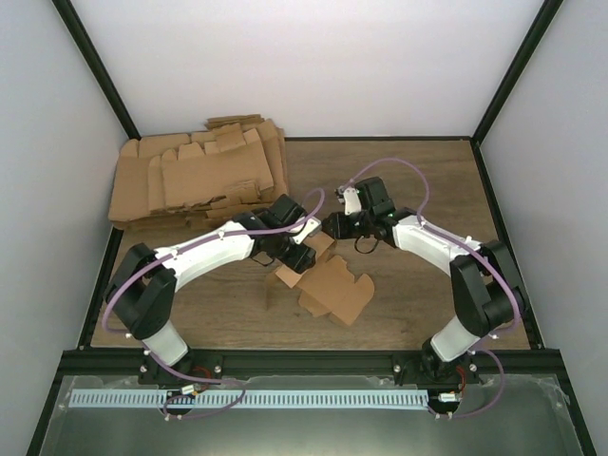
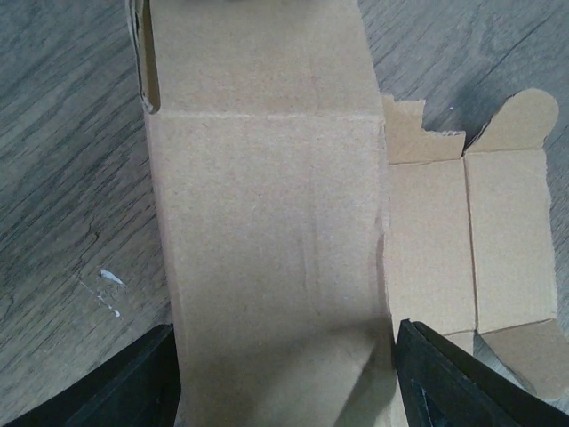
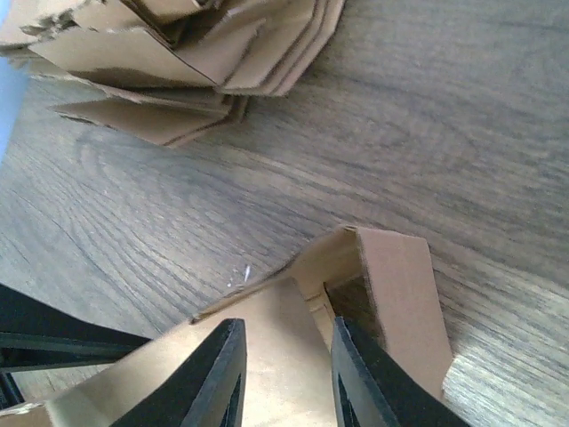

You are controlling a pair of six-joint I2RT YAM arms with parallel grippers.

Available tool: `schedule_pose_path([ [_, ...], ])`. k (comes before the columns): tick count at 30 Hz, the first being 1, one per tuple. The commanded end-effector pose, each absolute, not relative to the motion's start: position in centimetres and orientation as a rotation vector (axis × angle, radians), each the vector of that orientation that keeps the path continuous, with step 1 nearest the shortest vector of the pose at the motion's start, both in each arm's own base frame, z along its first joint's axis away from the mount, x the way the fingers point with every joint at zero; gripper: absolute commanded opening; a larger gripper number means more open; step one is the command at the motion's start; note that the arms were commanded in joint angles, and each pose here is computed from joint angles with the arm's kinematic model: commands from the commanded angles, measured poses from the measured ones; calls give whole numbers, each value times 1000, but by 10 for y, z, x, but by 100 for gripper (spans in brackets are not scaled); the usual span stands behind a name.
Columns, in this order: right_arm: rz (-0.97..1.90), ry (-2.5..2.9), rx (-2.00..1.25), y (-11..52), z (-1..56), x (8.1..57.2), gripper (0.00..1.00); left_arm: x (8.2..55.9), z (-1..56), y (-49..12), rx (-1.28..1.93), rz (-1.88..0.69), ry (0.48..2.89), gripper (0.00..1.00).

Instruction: Fold the paper box

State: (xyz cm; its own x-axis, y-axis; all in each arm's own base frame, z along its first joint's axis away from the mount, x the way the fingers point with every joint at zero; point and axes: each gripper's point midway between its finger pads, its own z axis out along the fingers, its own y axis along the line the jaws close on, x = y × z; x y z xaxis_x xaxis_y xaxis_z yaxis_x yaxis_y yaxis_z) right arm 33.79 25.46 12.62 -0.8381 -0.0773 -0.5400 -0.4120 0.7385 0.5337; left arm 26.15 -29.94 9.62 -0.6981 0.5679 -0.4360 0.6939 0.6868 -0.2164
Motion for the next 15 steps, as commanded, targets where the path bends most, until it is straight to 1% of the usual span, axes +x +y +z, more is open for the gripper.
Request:
schedule_pose_path([
  [1,896,2462,-392,254,123,340,29,262,114,-305,972,-589,2501,69],
  [5,905,2482,-394,254,113,337,28,261,122,-308,968,-631,2476,67],
  [10,974,2499,-423,261,106,329,17,260,122,-313,967,-674,2475,65],
  [13,1008,2507,-430,262,102,323,13,259,121,-312,968,-676,2472,65],
  [15,1039,2507,-434,264,102,318,13,258,119,-312,969,-677,2475,65],
])
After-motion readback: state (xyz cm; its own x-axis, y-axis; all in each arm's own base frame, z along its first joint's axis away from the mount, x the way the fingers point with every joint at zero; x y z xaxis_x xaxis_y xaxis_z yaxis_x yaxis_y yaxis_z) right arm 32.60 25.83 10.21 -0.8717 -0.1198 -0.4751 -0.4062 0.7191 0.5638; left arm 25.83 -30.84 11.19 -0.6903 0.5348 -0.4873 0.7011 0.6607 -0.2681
